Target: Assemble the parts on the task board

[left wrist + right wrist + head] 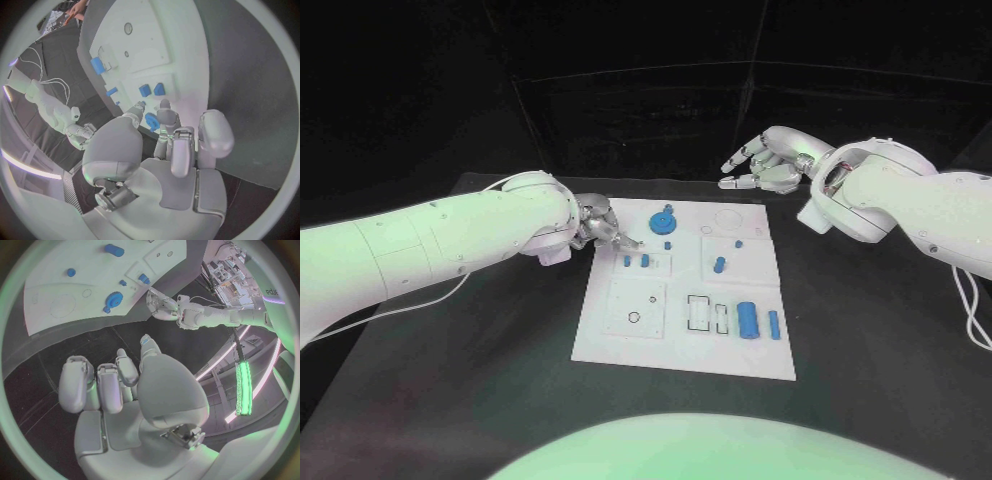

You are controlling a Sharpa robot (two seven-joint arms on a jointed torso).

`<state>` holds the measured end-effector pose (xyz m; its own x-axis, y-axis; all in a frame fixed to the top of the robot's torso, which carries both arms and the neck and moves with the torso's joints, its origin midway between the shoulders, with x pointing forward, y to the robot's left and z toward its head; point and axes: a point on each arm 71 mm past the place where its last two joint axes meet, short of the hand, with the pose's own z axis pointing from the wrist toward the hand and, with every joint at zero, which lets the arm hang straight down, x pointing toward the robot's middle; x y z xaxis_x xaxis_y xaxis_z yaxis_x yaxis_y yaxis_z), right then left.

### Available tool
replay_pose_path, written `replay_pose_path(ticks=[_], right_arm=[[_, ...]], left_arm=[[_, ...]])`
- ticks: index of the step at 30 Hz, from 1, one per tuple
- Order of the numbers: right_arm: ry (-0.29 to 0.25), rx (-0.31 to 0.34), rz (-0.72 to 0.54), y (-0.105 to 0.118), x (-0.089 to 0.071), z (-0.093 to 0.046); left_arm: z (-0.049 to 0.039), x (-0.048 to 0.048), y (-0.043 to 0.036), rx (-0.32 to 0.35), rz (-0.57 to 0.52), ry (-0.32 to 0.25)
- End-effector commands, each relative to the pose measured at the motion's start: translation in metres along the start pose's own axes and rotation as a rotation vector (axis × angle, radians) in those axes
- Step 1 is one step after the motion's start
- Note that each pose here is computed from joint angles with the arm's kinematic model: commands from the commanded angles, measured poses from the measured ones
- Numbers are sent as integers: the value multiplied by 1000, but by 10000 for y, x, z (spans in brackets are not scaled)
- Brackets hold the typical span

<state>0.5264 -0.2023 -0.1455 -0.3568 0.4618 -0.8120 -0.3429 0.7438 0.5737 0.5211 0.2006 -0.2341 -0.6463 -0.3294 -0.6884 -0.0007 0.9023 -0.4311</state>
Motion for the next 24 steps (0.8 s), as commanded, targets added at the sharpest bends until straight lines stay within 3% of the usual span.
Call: replay_pose_path(ticks=[1,6,10,18,24], right_arm=[[3,-4,-3,4,-9,8],[3,-4,-3,2,-9,15],[2,-5,-3,7,-6,22],[4,-12,-2,26,7,39],[7,-17,-2,47,20,54]], left_arm=[[-45,-178,-146,232,-180,-197],[-50,-264,-238,364,-245,-280],[-14,-261,-331,423,-187,-305],[114,-55,-573,520,103,-270],[215,76,-648,542,273,-237]])
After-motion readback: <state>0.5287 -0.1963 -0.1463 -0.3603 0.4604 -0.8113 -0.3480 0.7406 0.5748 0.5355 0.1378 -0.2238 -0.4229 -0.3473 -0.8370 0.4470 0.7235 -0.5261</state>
